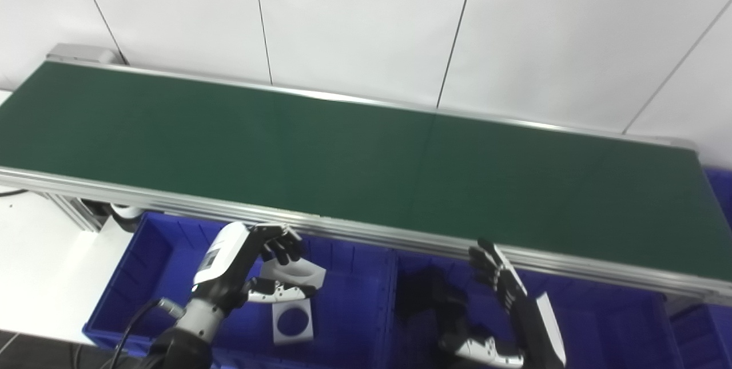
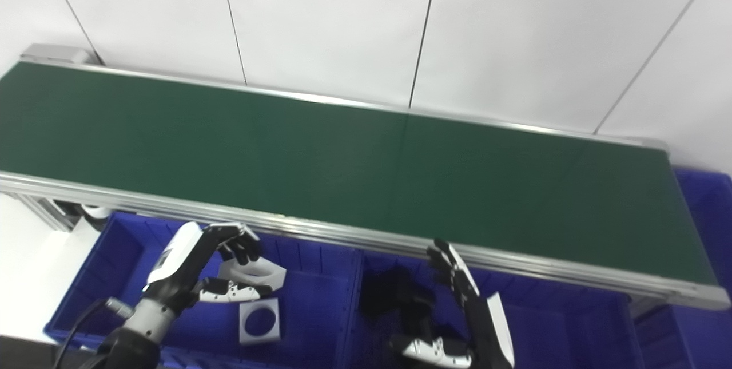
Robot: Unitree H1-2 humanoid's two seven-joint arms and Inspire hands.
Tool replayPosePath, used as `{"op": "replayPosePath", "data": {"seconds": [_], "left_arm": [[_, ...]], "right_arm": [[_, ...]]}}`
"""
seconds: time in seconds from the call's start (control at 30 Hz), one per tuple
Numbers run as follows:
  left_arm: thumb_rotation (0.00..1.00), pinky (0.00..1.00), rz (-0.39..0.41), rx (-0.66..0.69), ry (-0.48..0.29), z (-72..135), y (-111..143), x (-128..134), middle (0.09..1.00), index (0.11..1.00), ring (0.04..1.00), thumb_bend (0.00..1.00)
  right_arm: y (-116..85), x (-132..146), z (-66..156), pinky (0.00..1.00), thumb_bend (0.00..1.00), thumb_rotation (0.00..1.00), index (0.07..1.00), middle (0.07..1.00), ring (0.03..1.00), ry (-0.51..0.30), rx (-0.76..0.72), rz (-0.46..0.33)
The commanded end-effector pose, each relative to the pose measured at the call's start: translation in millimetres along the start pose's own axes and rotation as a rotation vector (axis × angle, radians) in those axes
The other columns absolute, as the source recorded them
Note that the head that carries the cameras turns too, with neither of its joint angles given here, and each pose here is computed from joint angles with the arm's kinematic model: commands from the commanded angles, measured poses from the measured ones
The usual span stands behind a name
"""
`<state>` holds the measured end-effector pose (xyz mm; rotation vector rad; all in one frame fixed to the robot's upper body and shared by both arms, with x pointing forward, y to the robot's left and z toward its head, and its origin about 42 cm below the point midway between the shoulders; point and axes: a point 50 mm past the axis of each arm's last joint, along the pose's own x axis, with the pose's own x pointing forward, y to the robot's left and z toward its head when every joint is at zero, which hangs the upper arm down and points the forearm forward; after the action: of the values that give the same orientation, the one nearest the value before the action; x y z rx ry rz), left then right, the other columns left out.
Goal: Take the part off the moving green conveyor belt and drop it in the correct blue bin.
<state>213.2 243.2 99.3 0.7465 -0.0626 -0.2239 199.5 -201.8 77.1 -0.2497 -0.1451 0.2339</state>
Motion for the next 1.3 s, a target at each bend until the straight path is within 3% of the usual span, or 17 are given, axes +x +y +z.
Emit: {"op": "replayPosePath", "data": {"seconds": [0.0,0.43,0.53,0.63,0.67,0.8,1.07,1.27], "left_arm": [[0.0,0.35,0.007,0.03,-0.034,11.1,12.7,7.9,0.489,0.531,0.433,0.47],[0.0,0.34,-0.098,0.185,-0.019,20.0,5.0,14.5,0.491,0.552,0.446,0.47],[0.0,0.49,-0.116,0.201,-0.01,21.3,2.8,13.8,0.509,0.524,0.432,0.5],[0.05,0.66,-0.135,0.227,-0.021,22.1,1.8,12.3,0.75,0.502,0.722,0.51],[0.08,0.72,-0.141,0.228,-0.026,22.0,2.0,11.7,0.806,0.626,0.789,0.62],[0.17,0.76,-0.165,0.224,-0.043,20.3,3.8,9.7,0.855,0.782,0.828,0.77],[0.29,0.82,-0.198,0.21,-0.054,21.3,8.2,6.9,0.905,0.851,0.882,0.86],[0.28,0.76,-0.197,-0.04,-0.106,24.0,6.1,8.0,0.893,0.846,0.86,0.89]], "right_arm": [[-2.8,7.1,12.0,0.81,1.0,0.39,0.929,0.874,0.855,-0.046,0.002,-0.02],[-1.1,6.8,18.7,0.8,1.0,0.41,0.929,0.872,0.849,-0.042,0.006,-0.028],[-0.7,6.5,19.1,0.8,1.0,0.42,0.927,0.87,0.847,-0.04,0.007,-0.03],[-0.2,6.6,19.7,0.81,1.0,0.41,0.929,0.874,0.852,-0.04,0.007,-0.029],[-0.1,6.7,20.0,0.81,1.0,0.42,0.93,0.874,0.851,-0.039,0.005,-0.028],[0.1,6.8,20.7,0.8,1.0,0.43,0.927,0.873,0.848,-0.038,0.003,-0.031],[0.5,6.4,21.2,0.8,1.0,0.43,0.923,0.868,0.844,-0.04,0.004,-0.031],[1.6,6.0,22.3,0.8,1.0,0.42,0.923,0.871,0.849,-0.031,0.012,-0.024]]}}
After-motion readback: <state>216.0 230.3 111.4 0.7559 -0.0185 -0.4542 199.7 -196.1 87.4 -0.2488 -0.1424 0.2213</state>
